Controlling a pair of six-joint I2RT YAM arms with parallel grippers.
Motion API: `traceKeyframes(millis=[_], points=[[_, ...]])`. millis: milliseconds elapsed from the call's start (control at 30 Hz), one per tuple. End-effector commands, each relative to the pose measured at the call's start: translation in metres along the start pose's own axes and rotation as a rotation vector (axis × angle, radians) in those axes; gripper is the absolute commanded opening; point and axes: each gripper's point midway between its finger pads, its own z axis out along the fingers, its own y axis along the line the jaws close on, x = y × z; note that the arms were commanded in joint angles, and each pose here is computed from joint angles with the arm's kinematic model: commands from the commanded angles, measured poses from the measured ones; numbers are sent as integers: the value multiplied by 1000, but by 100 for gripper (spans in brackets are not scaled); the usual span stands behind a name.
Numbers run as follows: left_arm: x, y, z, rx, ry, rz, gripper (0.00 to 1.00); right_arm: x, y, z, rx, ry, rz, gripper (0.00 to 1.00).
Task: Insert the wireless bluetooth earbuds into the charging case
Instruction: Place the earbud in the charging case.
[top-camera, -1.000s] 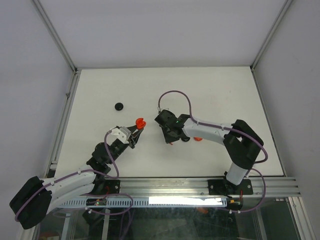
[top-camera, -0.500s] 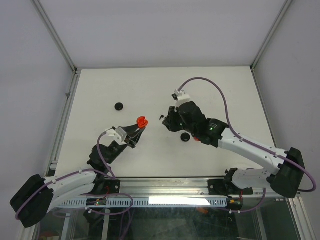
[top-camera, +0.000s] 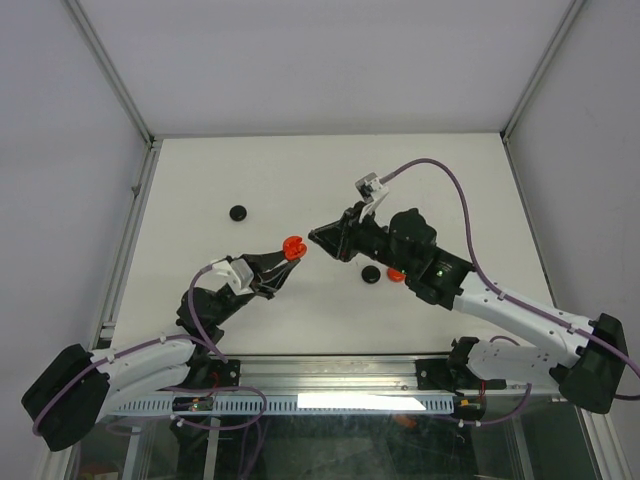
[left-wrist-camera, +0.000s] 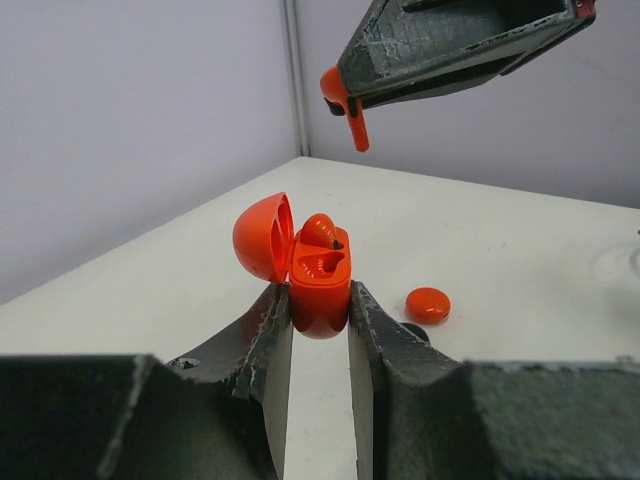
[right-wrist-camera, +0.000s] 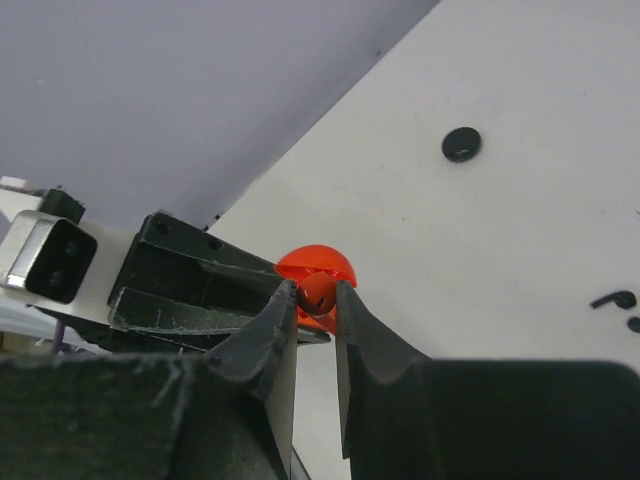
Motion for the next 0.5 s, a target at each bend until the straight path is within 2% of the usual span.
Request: traceKeyframes(millis=[0, 267, 467], points=[[-39, -18, 12, 102, -127, -4, 0, -35, 48, -6, -238, -139, -36, 3], [-51, -20, 16, 113, -163, -42, 0, -28, 64, -6, -351, -131, -49, 3], [-57, -23, 17, 123, -190, -86, 0, -18, 68, 2, -374, -97, -41, 2]])
